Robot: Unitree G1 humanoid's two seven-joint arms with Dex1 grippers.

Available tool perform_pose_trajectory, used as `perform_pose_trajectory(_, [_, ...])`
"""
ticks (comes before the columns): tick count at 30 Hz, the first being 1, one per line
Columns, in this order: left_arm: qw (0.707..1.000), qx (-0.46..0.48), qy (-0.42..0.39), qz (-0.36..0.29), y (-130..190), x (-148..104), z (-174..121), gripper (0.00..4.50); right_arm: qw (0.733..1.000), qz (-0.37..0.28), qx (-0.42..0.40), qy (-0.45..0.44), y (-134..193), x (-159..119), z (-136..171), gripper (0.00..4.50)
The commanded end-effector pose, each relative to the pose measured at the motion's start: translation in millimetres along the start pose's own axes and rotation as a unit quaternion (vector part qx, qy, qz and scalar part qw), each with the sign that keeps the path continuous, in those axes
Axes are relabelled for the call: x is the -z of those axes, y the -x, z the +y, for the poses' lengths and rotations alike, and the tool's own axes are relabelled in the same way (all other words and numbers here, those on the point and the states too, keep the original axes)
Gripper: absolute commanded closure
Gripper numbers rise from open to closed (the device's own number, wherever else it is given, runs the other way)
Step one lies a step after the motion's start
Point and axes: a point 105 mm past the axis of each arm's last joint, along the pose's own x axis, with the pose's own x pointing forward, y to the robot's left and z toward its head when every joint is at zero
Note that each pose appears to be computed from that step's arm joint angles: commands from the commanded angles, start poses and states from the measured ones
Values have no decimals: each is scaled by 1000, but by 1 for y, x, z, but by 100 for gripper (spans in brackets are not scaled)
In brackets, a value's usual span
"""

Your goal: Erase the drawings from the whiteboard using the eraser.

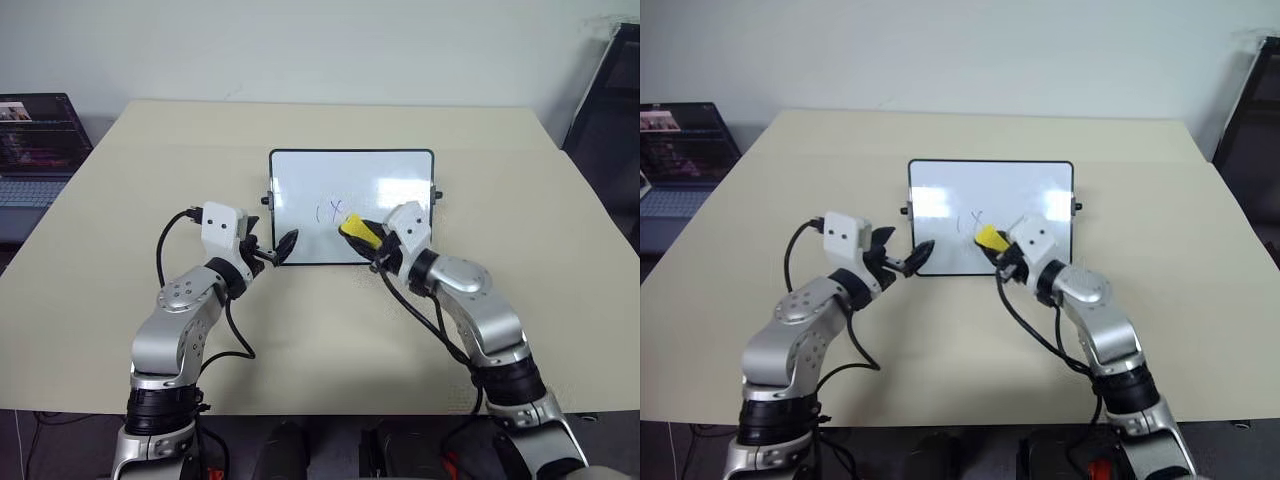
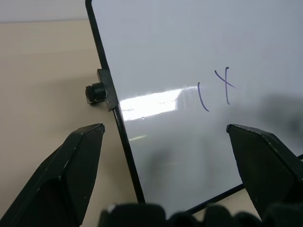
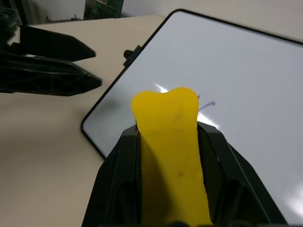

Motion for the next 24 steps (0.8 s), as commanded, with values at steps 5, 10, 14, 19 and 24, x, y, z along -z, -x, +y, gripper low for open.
perform_pose_trajectory(5, [1000, -4, -12, -20, 5, -13, -1, 0, 992, 0, 18, 127, -37, -17, -21, 325])
perform_pose_trajectory(10, [1000, -2, -20, -14, 4, -11, -1, 0, 987, 16, 12, 157, -57, -16, -29, 326])
perform_pose_trajectory(14, [1000, -3, -22, -11, 6, -9, 0, 0, 985, 58, -13, 163, -65, -4, -31, 326])
perform_pose_trajectory(19, [1000, -2, -26, -9, 8, -6, 1, 0, 975, 107, -65, 184, -54, 20, -24, 327])
perform_pose_trajectory(24, [1000, 5, -28, -5, 8, -3, -2, 0, 957, 135, -108, 234, -42, 36, -16, 327])
